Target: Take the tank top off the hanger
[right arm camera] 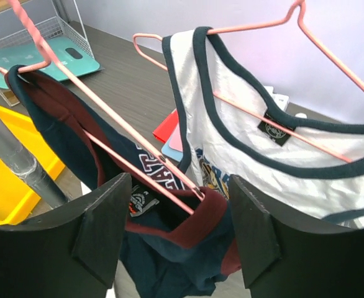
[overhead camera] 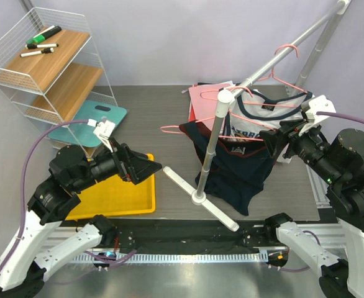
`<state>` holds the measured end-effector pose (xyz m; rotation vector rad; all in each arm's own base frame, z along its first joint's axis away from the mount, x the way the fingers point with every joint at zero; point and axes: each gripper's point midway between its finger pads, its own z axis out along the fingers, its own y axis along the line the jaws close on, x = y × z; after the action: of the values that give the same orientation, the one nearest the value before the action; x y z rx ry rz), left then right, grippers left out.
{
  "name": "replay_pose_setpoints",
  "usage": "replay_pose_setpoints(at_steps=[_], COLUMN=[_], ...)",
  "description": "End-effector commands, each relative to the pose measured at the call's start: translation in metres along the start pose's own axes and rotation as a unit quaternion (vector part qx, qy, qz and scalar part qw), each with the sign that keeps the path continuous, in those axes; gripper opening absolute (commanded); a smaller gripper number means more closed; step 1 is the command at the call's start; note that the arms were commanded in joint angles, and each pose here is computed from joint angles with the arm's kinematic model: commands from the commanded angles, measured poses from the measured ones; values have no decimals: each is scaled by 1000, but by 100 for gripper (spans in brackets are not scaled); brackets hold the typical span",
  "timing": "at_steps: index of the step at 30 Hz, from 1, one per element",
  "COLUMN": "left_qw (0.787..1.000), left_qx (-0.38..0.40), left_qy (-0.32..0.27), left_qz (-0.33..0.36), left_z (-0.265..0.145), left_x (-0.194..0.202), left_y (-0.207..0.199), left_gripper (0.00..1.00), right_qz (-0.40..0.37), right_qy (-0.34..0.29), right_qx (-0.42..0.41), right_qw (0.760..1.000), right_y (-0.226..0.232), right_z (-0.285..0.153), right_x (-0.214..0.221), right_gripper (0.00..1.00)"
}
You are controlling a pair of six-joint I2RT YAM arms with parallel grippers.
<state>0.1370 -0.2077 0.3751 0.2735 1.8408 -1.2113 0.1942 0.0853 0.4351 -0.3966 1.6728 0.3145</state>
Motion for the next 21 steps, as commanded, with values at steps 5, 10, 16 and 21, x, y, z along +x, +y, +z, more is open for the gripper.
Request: replay_pose_setpoints(at_steps=[5, 10, 16, 21], left_qw=[999, 999, 999, 999], left_qx=[31, 30, 29, 33], left_qy=[4, 9, 14, 18], left_qz=[14, 13, 10, 11], left_z=[-9, -8, -5, -4], left_x=[-5, -5, -4, -6], left_y=[-17, -18, -17, -20], left_gripper=[98, 98, 98, 98], right_qz=[-52, -45, -58, -75], right_qy=[-27, -25, -13, -30], right_qx=[-2, 20, 4, -24], right_qw=[998, 998, 998, 996], right_y=[-4, -12, -8, 2], right_z=[11, 13, 19, 17], right_x=[-8, -3, 8, 10], right_gripper=[61, 62, 62, 56])
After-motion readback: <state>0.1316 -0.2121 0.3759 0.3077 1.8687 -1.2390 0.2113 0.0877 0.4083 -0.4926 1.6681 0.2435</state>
